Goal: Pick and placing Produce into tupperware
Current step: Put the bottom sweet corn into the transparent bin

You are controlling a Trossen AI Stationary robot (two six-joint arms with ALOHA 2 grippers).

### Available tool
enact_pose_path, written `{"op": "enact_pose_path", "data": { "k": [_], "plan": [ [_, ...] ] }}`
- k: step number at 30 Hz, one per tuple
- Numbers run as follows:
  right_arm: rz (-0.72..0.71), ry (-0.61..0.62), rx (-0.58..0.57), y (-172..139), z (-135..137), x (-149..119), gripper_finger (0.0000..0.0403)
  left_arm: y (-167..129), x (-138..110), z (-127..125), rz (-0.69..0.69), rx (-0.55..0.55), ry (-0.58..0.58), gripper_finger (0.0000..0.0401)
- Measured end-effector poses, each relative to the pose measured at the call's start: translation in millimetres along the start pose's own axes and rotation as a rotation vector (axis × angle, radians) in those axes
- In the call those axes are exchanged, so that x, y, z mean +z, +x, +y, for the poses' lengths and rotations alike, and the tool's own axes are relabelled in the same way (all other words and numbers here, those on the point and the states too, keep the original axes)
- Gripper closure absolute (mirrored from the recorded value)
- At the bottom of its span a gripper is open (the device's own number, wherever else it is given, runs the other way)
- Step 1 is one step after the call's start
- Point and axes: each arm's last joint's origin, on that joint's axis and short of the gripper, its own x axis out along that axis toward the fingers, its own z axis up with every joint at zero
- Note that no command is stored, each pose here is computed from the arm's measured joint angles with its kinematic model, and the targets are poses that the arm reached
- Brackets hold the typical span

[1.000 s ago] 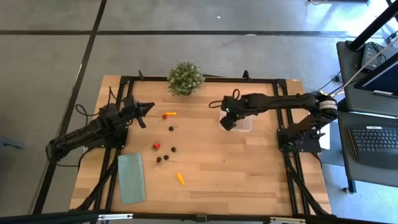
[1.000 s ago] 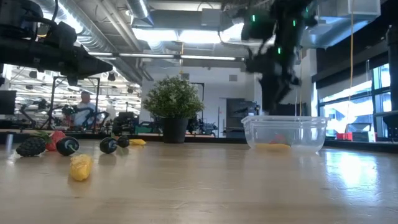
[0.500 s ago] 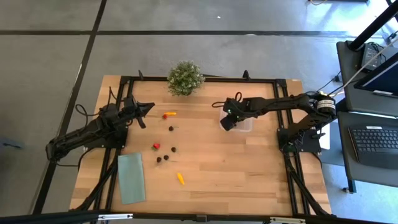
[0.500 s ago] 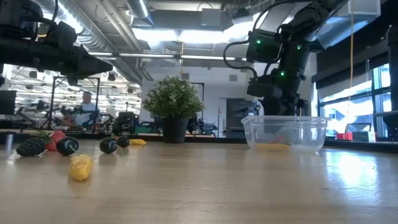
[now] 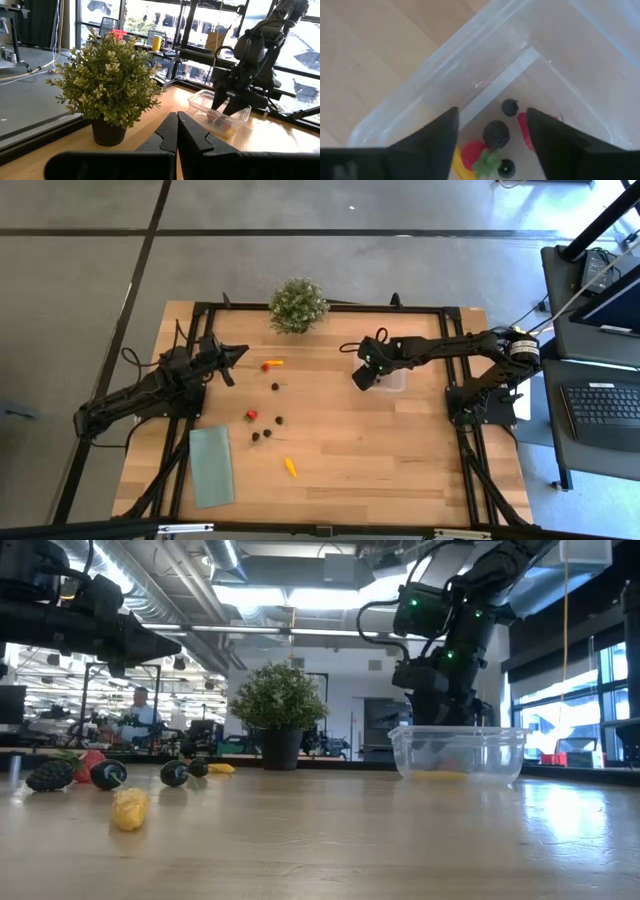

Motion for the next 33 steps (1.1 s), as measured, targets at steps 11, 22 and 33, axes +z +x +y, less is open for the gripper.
{"op": "enact_pose_path", "data": {
  "k": [11,22,33],
  "plan": [
    [-0.123,-0.28,0.238,-46,47,37,0.0089,0,0,0,0.0,0.0,0.002,0.0401],
    [-0.412,-0.5,0.37,-136,153,17,0.0089,0,0,0,0.0,0.001,0.003,0.0401],
    [-0.301,-0.385,0.35,-84,250,-13,0.0089,0,0,0,-0.006,0.01,0.003,0.0401]
  ]
}}
